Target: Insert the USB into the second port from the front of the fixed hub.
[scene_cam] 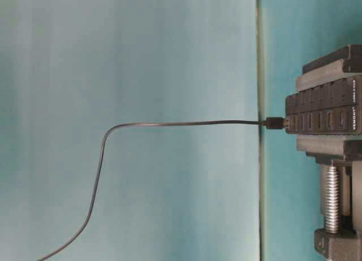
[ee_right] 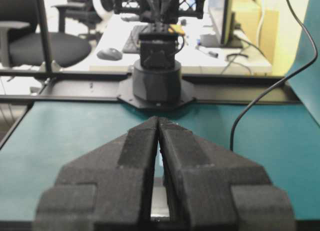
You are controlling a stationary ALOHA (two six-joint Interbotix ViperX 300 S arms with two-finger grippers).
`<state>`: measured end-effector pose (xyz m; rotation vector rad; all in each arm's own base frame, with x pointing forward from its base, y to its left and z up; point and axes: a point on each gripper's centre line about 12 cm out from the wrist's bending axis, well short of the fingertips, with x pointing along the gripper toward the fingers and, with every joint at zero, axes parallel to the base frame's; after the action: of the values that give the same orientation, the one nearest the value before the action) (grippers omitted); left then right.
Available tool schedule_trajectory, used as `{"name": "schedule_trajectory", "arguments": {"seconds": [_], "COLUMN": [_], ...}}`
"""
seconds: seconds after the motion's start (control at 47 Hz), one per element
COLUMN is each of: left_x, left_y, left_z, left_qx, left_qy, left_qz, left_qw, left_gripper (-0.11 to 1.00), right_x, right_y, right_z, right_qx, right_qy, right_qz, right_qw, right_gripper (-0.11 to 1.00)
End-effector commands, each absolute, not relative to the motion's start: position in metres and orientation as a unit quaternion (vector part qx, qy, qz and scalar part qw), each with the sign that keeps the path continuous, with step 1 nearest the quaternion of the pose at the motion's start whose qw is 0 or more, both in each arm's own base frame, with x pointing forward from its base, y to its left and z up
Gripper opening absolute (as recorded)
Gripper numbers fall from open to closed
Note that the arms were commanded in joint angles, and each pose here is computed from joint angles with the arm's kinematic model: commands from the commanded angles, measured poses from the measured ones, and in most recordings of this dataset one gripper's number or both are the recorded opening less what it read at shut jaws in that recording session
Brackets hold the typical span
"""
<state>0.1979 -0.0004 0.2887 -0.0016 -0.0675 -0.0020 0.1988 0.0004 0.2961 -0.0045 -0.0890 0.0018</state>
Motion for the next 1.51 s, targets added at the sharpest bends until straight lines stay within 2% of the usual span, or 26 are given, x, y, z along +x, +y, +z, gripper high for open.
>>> {"name": "schedule_trajectory", "arguments": {"seconds": [0.0, 0.064, 0.128, 0.213, 0.298, 0.85, 1.233, 1.488], "left_x": [0.199, 0.199, 0.199, 0.199, 0.199, 0.213, 0.222, 0.229], "left_y": [0.001, 0.001, 0.001, 0.001, 0.001, 0.001, 0.001, 0.002], "left_z": [0.283, 0.278, 0.277, 0.279, 0.279, 0.272, 0.266, 0.264], "left_qx": [-0.001, -0.003, -0.005, -0.004, -0.005, -0.004, -0.007, -0.015], "left_qy": [-0.015, 0.006, 0.015, 0.018, 0.022, 0.106, 0.144, 0.178], "left_qz": [0.001, 0.001, 0.001, 0.001, 0.002, 0.003, 0.004, 0.006], "left_qw": [1.000, 1.000, 1.000, 1.000, 1.000, 0.994, 0.990, 0.984], "left_gripper": [0.13, 0.07, 0.00, 0.00, 0.00, 0.00, 0.00, 0.00], "right_x": [0.201, 0.200, 0.200, 0.200, 0.200, 0.212, 0.235, 0.249], "right_y": [0.000, 0.000, -0.001, -0.001, -0.001, -0.013, -0.021, -0.026], "right_z": [0.294, 0.291, 0.287, 0.284, 0.281, 0.274, 0.257, 0.251], "right_qx": [0.003, 0.009, 0.020, 0.031, 0.039, 0.060, 0.090, 0.090], "right_qy": [-0.038, -0.030, -0.016, 0.001, 0.015, 0.112, 0.201, 0.231], "right_qz": [0.000, -0.001, -0.002, -0.004, -0.005, -0.037, -0.060, -0.068], "right_qw": [0.999, 1.000, 1.000, 1.000, 0.999, 0.991, 0.974, 0.966], "right_gripper": [0.16, 0.19, 0.12, 0.05, 0.02, 0.02, 0.02, 0.02]}}
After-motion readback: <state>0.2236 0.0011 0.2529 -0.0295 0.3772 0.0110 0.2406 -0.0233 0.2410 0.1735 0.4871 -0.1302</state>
